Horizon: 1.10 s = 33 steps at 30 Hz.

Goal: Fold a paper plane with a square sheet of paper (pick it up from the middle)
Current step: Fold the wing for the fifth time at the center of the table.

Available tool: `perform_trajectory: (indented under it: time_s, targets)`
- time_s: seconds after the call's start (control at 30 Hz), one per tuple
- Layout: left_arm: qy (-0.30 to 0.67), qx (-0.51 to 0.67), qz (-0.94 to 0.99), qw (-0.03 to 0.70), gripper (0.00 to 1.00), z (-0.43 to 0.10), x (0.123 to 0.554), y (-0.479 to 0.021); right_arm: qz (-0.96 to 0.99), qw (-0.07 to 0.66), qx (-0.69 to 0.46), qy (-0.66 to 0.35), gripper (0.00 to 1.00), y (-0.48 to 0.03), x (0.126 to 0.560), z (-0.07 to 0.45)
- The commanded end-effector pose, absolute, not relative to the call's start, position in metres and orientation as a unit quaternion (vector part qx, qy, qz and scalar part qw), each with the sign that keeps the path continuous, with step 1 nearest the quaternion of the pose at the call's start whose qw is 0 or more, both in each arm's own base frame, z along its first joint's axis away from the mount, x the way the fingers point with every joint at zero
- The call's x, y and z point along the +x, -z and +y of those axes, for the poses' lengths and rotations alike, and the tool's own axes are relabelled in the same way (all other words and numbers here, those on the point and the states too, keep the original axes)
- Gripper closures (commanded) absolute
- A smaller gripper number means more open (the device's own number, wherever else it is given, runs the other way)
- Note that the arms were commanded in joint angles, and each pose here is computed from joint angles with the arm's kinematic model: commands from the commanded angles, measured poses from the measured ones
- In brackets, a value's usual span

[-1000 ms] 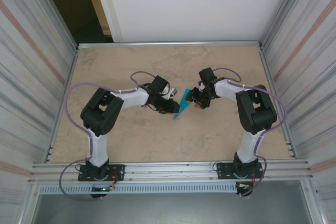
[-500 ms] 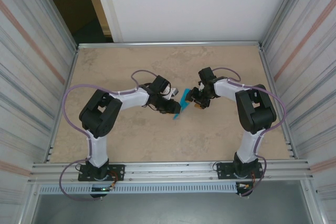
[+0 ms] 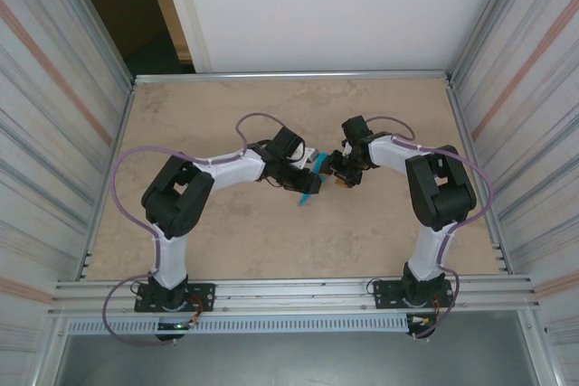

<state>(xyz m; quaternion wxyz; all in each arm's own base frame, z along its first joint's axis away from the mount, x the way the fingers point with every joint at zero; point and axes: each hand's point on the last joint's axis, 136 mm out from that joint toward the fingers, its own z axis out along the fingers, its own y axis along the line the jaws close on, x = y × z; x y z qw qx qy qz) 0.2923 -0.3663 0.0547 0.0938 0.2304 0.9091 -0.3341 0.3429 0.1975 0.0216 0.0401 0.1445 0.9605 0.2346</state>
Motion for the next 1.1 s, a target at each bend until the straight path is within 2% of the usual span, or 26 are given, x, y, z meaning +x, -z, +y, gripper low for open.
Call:
perform_trajectory:
  time_s: [0.0,0.5,0.73,1.07]
  targets:
    - [0.313,0.248,0.912,0.088,0.58,-0.362,0.292,-0.045,0.972,0.020,0.160,-0.170,0.45,0.023,0.333,0.180]
    - [0.289,0.260,0.919,0.074,0.63,-0.353,0.288,-0.019,0.972,0.017,0.163,-0.166,0.45,0.024,0.333,0.178]
    - [0.289,0.251,0.921,0.063,0.73,-0.347,0.285,-0.007,0.973,0.016,0.163,-0.164,0.45,0.026,0.332,0.178]
    - [0.342,0.224,0.911,0.048,0.82,-0.343,0.285,-0.002,0.974,0.020,0.157,-0.164,0.45,0.023,0.338,0.177]
